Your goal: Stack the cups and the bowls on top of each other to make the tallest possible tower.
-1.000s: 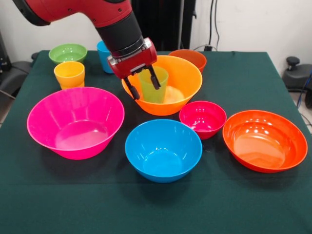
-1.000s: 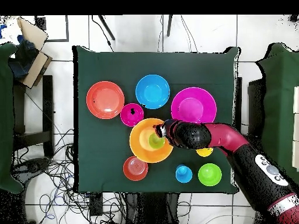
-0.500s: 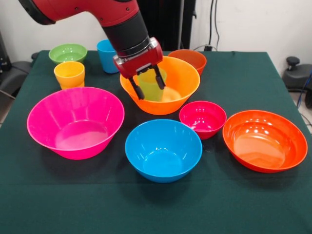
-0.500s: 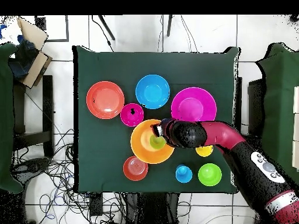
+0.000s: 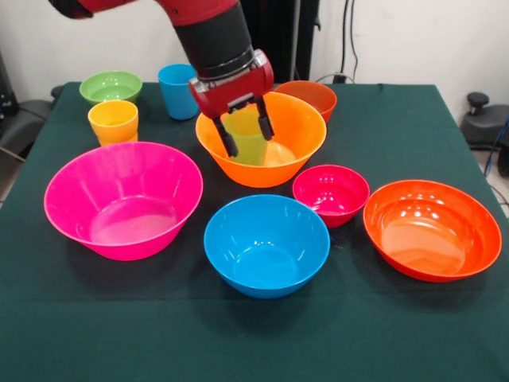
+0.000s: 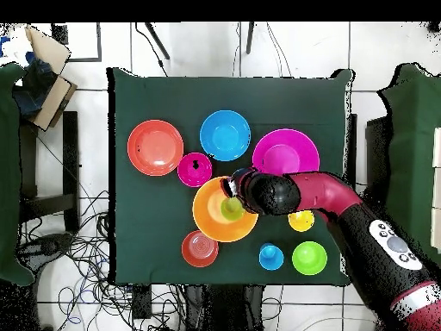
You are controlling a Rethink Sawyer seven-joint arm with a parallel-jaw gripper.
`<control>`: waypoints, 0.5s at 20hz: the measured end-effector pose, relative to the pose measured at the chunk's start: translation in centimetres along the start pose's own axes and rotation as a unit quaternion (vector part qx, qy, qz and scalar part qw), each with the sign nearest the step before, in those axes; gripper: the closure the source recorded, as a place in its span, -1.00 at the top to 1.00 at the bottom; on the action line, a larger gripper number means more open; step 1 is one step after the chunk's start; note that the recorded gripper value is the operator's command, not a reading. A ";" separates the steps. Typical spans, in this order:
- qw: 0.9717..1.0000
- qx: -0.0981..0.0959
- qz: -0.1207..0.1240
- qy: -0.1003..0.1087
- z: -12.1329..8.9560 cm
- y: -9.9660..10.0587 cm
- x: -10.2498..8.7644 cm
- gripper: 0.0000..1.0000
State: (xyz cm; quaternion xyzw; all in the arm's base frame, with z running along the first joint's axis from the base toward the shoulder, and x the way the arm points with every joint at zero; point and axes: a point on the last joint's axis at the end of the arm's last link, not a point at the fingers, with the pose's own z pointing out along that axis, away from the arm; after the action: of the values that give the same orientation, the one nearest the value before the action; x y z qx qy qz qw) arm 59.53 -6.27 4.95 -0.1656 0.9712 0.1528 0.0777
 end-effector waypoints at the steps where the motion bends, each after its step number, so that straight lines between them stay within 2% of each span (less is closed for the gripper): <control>1: 1.000 0.002 0.002 -0.001 -0.3 -0.1 -0.1 1.00; 3: 1.000 0.006 0.006 -0.004 -1.2 -0.3 -0.5 1.00; 4: 1.000 0.011 0.013 -0.007 -2.4 -0.5 -0.7 1.00; 10: 0.999 0.023 0.029 -0.014 -5.2 -1.1 -1.2 1.00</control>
State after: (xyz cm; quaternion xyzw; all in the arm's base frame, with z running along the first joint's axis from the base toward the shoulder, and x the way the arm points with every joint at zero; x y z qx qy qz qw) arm 60.49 -8.61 9.73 -0.1331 0.9777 0.1348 0.0907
